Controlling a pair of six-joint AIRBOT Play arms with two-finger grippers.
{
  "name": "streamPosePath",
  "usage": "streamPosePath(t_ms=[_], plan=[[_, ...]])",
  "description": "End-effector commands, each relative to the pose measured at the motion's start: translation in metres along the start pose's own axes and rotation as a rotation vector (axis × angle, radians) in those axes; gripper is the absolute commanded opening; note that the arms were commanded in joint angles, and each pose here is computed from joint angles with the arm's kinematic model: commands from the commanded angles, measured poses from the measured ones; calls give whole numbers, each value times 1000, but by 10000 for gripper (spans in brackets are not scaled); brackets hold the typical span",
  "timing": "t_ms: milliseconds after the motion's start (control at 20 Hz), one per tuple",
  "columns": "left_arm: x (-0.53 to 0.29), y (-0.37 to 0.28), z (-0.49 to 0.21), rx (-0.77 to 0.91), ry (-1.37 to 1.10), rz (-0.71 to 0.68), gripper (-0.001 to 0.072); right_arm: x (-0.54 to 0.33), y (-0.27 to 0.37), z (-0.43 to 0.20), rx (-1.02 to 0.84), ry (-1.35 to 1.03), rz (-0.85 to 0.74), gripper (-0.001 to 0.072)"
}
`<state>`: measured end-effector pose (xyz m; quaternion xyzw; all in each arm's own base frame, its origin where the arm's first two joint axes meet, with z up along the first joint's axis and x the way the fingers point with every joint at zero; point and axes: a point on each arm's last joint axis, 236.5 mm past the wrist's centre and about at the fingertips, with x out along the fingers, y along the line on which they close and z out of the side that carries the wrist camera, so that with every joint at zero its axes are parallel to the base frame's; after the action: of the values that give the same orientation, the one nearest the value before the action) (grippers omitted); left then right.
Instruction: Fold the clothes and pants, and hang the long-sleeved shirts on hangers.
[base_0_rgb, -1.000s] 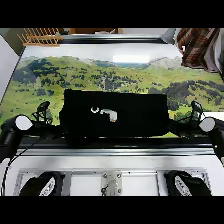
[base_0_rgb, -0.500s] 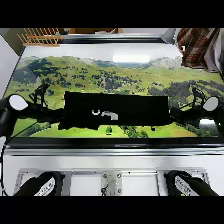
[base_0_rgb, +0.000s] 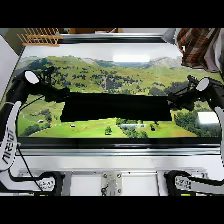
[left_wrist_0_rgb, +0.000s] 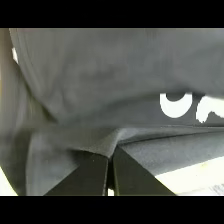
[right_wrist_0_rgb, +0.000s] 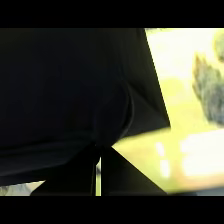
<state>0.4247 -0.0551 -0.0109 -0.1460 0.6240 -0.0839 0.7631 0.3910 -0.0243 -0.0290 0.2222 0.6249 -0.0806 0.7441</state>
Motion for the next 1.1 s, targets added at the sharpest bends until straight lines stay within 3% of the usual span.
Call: streamPosePath(t_ms=[0, 150, 200, 250, 300, 350, 400, 500, 550, 650, 700, 900, 1050], plan=[[22, 4, 32, 5, 2, 1, 10, 13, 10, 31, 42, -79, 41, 9], [38, -6, 49, 34, 3, -4, 26, 10, 34, 54, 93, -169, 150, 22], [40, -11, 55, 46, -6, -6, 258, 7, 43, 63, 96, -204, 193, 39], [40, -17, 63, 61, -19, -9, 507, 3, 52, 70, 91, -234, 230, 200], [38, -21, 72, 68, -36, -12, 526, 0, 60, 76, 98, -260, 269, 441], [34, -25, 81, 72, -59, -14, 526, -4, 64, 80, 115, -273, 294, 545], [27, -29, 89, 66, -83, -17, 526, -7, 63, 83, 124, -278, 302, 541], [9, -35, 101, 47, -120, -26, 525, -14, 50, 84, 96, -280, 289, 541], [1, -39, 101, 55, -116, -28, 475, -16, 37, 83, 80, -268, 277, 542], [-8, -48, 93, 74, -96, -33, 118, -15, 2, 70, 36, -197, 247, 542], [-9, -54, 86, 85, -87, -34, 8, -11, -19, 60, 14, -151, 234, 543], [13, -90, 45, 147, -28, -49, 11, 18, -89, 32, 89, -30, 231, 544], [38, -122, 18, 211, 5, -62, 11, 47, -90, 21, 91, 42, 328, 544]])
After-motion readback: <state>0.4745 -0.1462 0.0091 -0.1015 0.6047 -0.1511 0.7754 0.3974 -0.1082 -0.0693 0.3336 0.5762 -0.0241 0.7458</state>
